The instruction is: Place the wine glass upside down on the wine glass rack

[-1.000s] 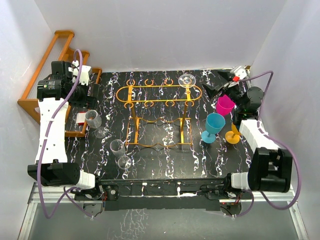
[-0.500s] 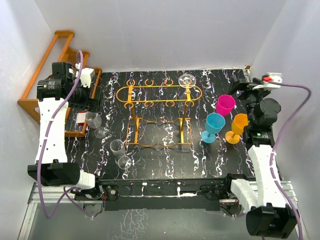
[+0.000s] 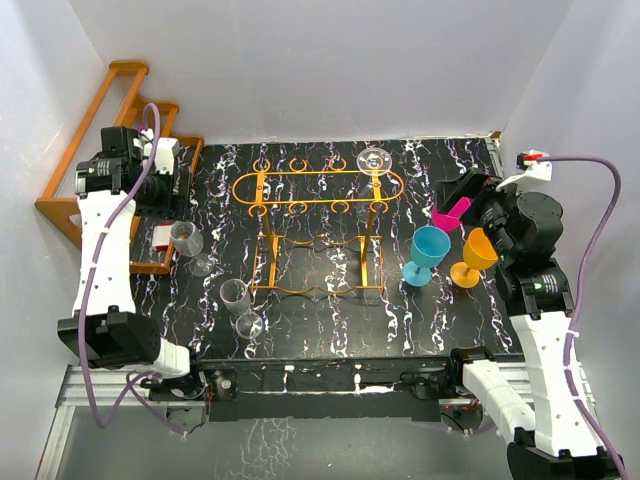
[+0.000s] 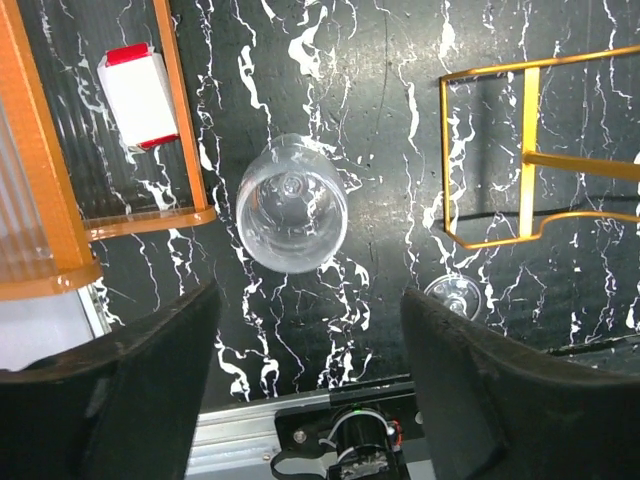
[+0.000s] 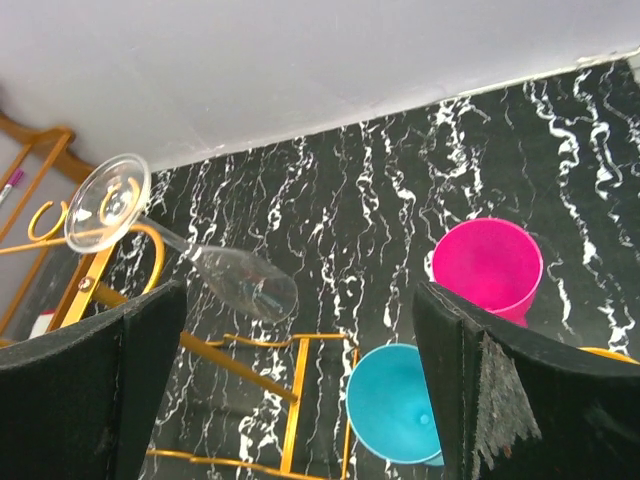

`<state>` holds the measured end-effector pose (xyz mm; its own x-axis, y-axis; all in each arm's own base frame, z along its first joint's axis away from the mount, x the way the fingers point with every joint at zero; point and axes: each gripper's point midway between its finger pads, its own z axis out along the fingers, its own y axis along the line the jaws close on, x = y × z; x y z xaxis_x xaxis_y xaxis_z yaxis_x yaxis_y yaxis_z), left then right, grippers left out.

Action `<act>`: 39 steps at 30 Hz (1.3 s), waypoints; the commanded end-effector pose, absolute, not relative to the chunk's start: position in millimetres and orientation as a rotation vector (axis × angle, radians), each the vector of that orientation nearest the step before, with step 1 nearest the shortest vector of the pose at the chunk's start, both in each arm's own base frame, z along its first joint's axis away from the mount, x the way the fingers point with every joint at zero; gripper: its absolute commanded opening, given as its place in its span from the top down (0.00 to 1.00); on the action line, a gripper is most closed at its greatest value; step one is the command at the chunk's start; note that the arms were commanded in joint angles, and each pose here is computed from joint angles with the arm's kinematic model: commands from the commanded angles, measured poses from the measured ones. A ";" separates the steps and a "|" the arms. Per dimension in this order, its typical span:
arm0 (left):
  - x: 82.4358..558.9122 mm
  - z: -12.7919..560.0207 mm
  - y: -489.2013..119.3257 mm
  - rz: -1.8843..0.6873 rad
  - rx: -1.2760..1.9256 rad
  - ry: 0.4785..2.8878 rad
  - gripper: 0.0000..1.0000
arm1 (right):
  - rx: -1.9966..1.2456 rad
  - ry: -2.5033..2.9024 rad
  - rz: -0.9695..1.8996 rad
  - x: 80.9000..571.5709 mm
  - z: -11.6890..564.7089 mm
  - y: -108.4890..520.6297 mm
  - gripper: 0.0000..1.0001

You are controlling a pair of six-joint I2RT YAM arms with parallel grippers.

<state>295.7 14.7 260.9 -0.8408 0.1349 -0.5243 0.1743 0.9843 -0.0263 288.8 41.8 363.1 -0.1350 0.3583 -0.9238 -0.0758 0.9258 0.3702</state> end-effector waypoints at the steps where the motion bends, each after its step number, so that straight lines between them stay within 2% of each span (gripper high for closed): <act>1: 305.0 241.4 17.5 -0.124 0.176 2.625 0.35 | 0.219 1.677 0.431 280.6 365.5 50.7 0.01; 5: 305.2 235.0 19.1 -0.124 0.177 2.641 0.47 | 0.211 1.667 0.418 279.8 368.4 50.0 0.01; 13: 322.0 228.3 43.8 0.039 0.121 2.617 0.57 | 0.156 1.659 0.491 282.2 376.6 64.8 0.02; 39: 318.8 169.7 48.0 0.046 0.124 2.700 0.61 | 0.169 1.631 0.454 277.1 395.3 58.2 0.02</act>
